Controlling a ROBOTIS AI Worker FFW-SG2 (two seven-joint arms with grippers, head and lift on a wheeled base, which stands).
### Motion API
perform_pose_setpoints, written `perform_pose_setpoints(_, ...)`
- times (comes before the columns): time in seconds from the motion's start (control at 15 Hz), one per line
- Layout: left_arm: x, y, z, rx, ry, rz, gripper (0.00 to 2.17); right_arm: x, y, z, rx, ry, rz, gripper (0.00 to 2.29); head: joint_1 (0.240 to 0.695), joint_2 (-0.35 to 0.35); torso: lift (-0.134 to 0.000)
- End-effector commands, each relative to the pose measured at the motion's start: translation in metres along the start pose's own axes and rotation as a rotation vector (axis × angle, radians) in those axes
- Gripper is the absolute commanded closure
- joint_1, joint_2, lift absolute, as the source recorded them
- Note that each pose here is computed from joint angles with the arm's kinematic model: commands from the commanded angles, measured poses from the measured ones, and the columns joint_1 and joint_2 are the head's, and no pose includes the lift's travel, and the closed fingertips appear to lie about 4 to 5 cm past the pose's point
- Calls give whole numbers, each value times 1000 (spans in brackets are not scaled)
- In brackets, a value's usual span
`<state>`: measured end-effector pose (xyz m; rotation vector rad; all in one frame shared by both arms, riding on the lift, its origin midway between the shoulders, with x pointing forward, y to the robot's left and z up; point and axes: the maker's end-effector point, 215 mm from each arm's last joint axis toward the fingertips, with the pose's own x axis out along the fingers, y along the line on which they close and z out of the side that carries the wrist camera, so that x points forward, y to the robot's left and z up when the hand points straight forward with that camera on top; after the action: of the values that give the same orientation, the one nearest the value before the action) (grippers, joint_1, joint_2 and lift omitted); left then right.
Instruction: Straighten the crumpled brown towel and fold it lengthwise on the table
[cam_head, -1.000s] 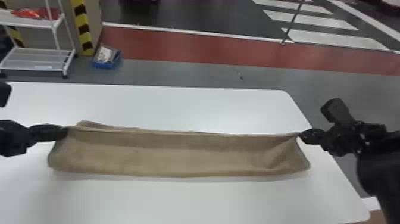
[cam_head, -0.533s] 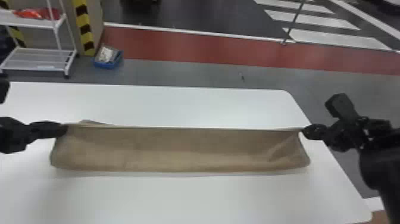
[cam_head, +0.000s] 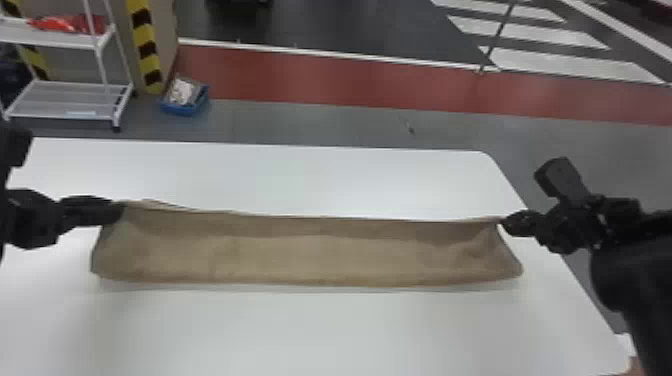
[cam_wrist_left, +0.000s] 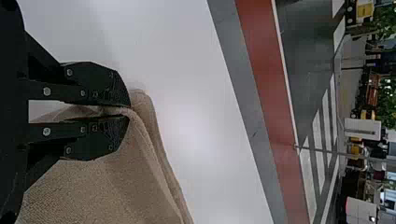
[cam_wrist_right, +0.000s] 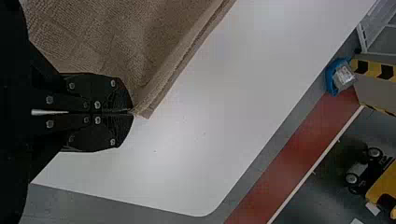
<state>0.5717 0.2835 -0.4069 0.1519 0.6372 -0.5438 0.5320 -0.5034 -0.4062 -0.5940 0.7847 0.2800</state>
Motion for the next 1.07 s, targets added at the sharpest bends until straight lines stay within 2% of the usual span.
perform_pose_setpoints(0.0, 7, -4, -3, 6, 10, 4, 842, 4, 3, 1, 3, 2, 3, 2067, 695, -215, -120)
perform_pose_setpoints(0.07, 9, -3, -4, 9, 14, 20, 714, 5, 3, 1, 2, 2, 0, 2071, 695, -215, -120)
perform_pose_setpoints(0.2, 13, -2, -10, 11, 25, 36, 657, 6, 1, -1, 9, 3, -2, 2071, 695, -214, -120)
perform_pose_setpoints(0.27, 14, -2, -10, 12, 26, 42, 441, 7, 1, -3, 11, 8, -3, 2067, 695, -213, -120)
perform_pose_setpoints(0.33, 14, -2, -13, 11, 30, 48, 377, 7, 3, -3, 11, 8, 1, 2067, 695, -216, -120)
perform_pose_setpoints(0.6, 6, 4, -23, -11, 25, 66, 299, 7, 2, -6, 14, 10, -3, 2044, 695, -217, -120)
perform_pose_setpoints(0.67, -4, 12, -21, -22, 8, 84, 255, 7, 3, -9, 25, 20, -4, 1585, 695, -215, -120)
perform_pose_setpoints(0.73, -14, 18, -20, -32, -12, 97, 255, 5, -4, -12, 47, 23, -29, 390, 695, -212, -120)
perform_pose_setpoints(0.8, -25, 21, -16, -35, -32, 103, 252, 3, -11, -16, 78, 27, -61, -2, 695, -209, -120)
perform_pose_setpoints(1.0, -38, 22, -29, -61, -33, 103, 248, -5, -29, -24, 151, 41, -128, 53, 695, -209, -120)
